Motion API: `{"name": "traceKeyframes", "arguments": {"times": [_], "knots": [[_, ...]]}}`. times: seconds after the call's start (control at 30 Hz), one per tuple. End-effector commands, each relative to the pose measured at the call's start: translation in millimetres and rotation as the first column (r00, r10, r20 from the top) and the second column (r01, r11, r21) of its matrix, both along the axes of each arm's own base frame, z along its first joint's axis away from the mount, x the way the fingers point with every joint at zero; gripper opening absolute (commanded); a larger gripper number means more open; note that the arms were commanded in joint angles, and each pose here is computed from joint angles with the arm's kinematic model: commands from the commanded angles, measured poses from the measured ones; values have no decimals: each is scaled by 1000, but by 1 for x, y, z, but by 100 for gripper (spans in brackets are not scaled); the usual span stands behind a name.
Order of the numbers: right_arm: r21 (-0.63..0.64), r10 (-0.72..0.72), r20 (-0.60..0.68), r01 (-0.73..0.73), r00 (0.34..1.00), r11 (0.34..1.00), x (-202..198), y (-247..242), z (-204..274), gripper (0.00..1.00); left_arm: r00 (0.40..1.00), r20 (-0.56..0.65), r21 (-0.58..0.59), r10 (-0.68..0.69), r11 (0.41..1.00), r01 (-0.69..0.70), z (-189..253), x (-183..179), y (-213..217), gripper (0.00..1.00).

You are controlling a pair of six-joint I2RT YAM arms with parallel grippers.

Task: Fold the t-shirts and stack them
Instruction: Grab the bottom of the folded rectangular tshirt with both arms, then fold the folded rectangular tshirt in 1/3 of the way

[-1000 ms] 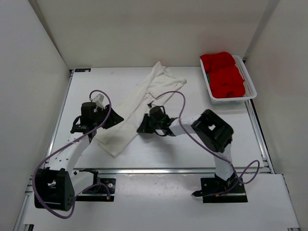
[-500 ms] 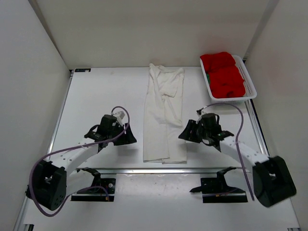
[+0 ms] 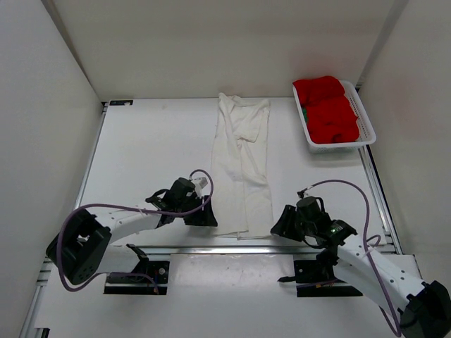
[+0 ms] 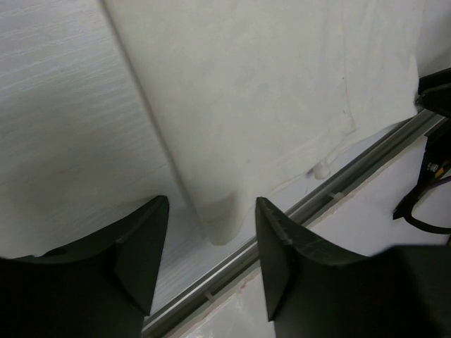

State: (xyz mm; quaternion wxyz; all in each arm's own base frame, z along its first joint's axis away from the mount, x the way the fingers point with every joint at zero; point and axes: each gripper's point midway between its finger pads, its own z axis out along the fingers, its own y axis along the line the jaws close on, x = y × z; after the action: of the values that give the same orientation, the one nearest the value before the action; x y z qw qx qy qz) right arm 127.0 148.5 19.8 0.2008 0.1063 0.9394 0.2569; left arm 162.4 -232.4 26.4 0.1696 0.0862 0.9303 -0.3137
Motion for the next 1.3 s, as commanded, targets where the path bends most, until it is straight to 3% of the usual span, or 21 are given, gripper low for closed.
{"name": "traceKeyframes", "arguments": {"times": [0.0,0.07,0.33,0.43,0.5,0.7,0.8,0.87,0.97,1.07,1.27], "knots": [[3,-15,-62,15,998,1000,-8,-1,-11,37,998,-52,53,-22,998,25,-13,-13,0,60],[6,-4,-51,5,999,1000,-7,2,-10,34,997,-62,54,-48,997,51,-15,-20,-3,53],[68,58,12,-58,998,996,0,18,5,0,986,-124,17,-110,993,113,-17,-40,-6,32],[73,64,-17,-62,998,995,-10,18,6,0,985,-122,-36,-119,993,116,-10,-48,-9,17],[92,95,-35,-92,995,992,-24,23,8,0,982,-157,-27,-108,994,105,-13,-60,0,2],[124,183,-90,-171,979,977,-66,42,27,1,983,-178,-87,-42,996,27,13,-72,20,0],[77,159,13,-160,987,984,-36,39,53,0,990,-138,-132,-3,991,-15,36,-56,23,0],[111,221,84,-229,972,967,-12,42,70,0,992,-116,-157,43,986,-61,51,-32,23,0],[138,150,148,-171,977,975,42,25,81,0,997,-31,-212,66,975,-71,80,10,10,0],[50,145,242,-162,959,986,90,15,100,0,991,24,-215,134,968,-126,98,59,6,0],[52,85,315,-106,945,993,182,0,113,0,958,127,-155,256,959,-236,101,162,2,0]]}}
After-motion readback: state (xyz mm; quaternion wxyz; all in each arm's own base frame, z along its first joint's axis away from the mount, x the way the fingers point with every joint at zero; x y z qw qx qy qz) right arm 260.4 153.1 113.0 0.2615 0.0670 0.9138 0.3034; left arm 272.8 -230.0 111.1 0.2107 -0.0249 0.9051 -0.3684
